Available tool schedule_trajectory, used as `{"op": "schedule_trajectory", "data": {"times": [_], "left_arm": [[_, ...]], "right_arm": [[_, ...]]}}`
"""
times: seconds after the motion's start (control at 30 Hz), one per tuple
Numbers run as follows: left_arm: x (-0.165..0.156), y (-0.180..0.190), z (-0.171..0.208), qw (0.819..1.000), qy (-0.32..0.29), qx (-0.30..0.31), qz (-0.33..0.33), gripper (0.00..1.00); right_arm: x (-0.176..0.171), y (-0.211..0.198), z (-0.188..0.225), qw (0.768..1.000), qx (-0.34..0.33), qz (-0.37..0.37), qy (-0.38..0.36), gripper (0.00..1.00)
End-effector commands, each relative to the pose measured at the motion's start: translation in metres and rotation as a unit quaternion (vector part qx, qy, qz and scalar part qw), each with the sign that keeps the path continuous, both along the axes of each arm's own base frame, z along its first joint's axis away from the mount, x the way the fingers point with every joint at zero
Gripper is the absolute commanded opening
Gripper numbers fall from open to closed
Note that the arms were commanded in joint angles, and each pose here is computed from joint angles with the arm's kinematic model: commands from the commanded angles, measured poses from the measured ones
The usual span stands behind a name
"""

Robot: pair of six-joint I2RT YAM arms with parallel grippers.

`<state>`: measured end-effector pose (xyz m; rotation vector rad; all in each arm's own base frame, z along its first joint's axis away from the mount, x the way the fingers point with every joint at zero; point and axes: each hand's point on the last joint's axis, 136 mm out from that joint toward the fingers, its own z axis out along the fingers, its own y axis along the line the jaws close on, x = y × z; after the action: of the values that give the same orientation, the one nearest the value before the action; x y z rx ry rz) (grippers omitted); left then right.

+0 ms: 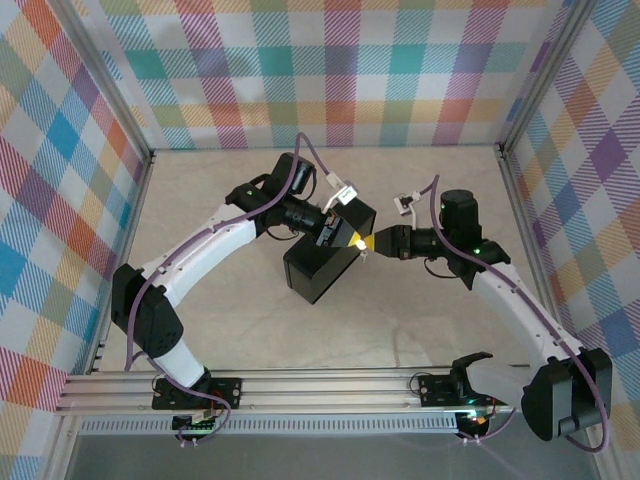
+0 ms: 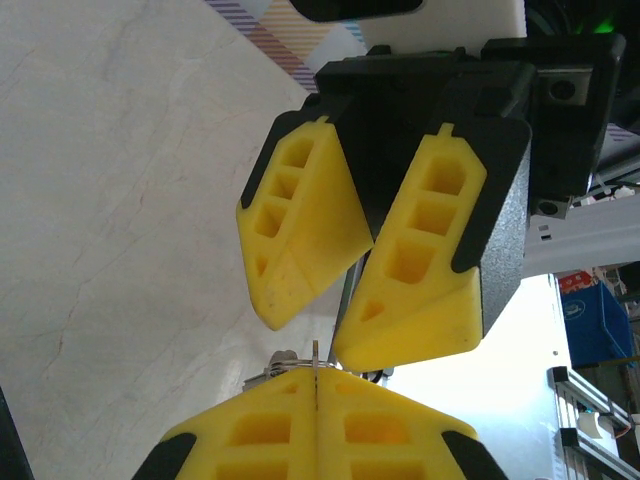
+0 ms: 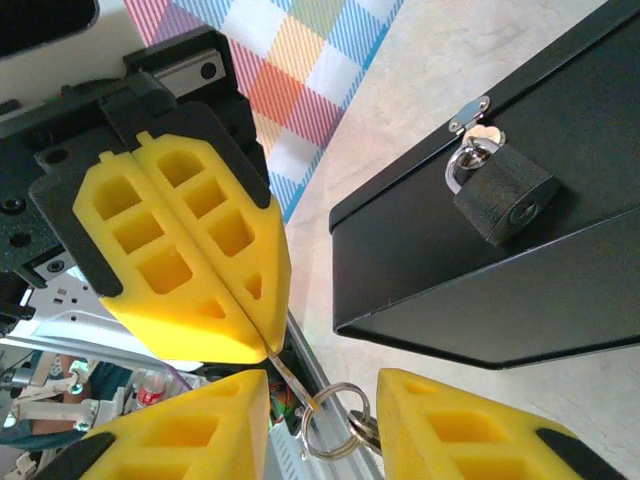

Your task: Unlock the padlock with the key

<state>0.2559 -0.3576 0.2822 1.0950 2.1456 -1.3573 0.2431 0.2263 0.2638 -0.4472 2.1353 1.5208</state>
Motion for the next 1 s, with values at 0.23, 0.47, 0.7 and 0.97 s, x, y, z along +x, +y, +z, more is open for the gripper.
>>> {"op": "schedule_trajectory", "data": {"times": [0.23, 0.47, 0.7, 0.97], "left_arm": [[-0.001, -0.001, 0.01, 1.0, 0.004, -0.025, -0.011, 0.0], [0.0, -0.002, 0.011, 1.0, 0.006, -0.028, -0.01, 0.0], [0.002, -0.001, 0.009, 1.0, 0.006, -0.025, -0.003, 0.0], [0.027, 0.014, 0.005, 0.998, 0.005, -0.018, 0.054, 0.28]], "right_arm": [[-0.006, 0.005, 0.009, 0.999, 0.039, 0.031, -0.02, 0.31], [-0.007, 0.007, 0.012, 0.998, 0.051, 0.042, -0.022, 0.23], [-0.01, 0.007, 0.014, 0.997, 0.061, 0.043, -0.028, 0.08], [-0.01, 0.004, 0.007, 0.998, 0.049, 0.032, -0.026, 0.0]]}}
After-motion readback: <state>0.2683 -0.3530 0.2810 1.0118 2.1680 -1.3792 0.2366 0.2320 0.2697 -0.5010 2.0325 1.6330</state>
